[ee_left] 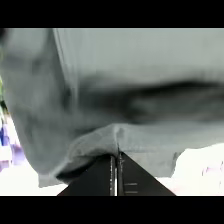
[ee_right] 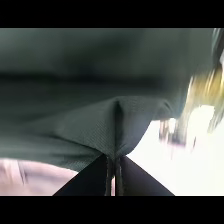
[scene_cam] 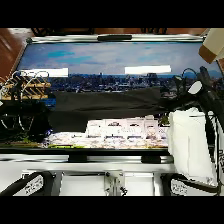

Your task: Fold the shirts.

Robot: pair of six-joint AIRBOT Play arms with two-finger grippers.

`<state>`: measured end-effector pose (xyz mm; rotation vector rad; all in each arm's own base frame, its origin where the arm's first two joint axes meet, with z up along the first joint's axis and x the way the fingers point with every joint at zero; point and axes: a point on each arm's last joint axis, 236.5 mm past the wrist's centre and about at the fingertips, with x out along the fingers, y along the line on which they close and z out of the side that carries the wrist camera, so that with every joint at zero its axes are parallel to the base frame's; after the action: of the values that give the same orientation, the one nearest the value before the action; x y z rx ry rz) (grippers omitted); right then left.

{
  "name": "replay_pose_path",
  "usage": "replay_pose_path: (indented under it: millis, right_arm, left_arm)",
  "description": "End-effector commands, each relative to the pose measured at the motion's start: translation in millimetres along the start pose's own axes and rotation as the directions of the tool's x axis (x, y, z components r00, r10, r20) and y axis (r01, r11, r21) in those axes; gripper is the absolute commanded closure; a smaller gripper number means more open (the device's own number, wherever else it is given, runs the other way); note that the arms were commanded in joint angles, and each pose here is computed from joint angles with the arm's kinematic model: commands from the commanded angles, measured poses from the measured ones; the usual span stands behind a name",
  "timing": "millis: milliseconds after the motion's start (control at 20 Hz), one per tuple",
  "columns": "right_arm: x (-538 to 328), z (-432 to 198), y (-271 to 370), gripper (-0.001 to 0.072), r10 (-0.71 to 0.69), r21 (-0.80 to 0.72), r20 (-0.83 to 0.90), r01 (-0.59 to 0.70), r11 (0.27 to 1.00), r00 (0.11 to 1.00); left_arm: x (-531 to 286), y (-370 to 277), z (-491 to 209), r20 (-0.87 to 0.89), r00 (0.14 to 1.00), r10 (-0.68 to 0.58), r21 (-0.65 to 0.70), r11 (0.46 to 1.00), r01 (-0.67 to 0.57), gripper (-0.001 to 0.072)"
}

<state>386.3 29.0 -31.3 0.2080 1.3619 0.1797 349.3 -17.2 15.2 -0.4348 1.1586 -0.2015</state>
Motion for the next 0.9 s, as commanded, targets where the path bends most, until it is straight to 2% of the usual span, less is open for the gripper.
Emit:
replay_pose_path:
  millis: [0,300,550,600,650,700,750,800,850]
  right_arm:
    - [1.2,52.0,-1.7,0.0638,-0.014,-0.007,0.078,0.015,1.000,0.997]
    - [53.3,102.8,-2.5,0.0635,-0.091,-0.050,0.053,0.093,0.994,0.994]
    - [80.7,108.6,-8.6,0.0633,-0.092,-0.026,0.035,0.092,0.995,0.995]
    - [80.5,109.5,-8.5,0.0611,-0.092,-0.027,0.039,0.093,0.995,0.995]
    - [79.5,109.5,-8.2,0.0498,-0.091,-0.030,0.039,0.092,0.995,0.995]
    - [76.2,109.6,-7.1,0.0275,-0.090,-0.032,0.041,0.092,0.995,0.995]
    - [71.2,108.4,-6.4,0.0239,-0.090,-0.046,0.038,0.092,0.995,0.995]
    - [62.6,109.7,-6.0,0.0239,-0.092,-0.068,0.048,0.095,0.993,0.995]
    - [52.2,113.4,-6.4,0.0151,-0.093,-0.073,0.070,0.098,0.993,0.993]
  left_arm:
    - [10.6,3.9,46.3,0.053,0.999,0.004,-0.006,1.000,-0.004,0.0682]
    - [61.1,24.3,94.3,0.008,1.000,-0.017,-0.088,0.996,0.018,0.0681]
    - [78.7,34.4,129.6,0.068,0.998,-0.015,-0.098,0.995,0.021,0.0681]
    - [81.6,33.8,135.8,0.093,0.995,-0.025,-0.115,0.993,0.036,0.0680]
    - [84.0,32.0,136.7,0.096,0.995,-0.038,-0.128,0.991,0.050,0.0677]
    - [87.4,31.8,133.4,0.082,0.996,-0.046,-0.135,0.989,0.057,0.0628]
    - [89.8,31.0,127.3,0.056,0.997,-0.054,-0.137,0.989,0.061,0.0427]
    - [90.2,30.3,123.1,0.038,0.997,-0.059,-0.137,0.988,0.064,0.0203]
    - [89.5,28.9,119.5,0.023,0.998,-0.066,-0.138,0.988,0.069,0.0083]
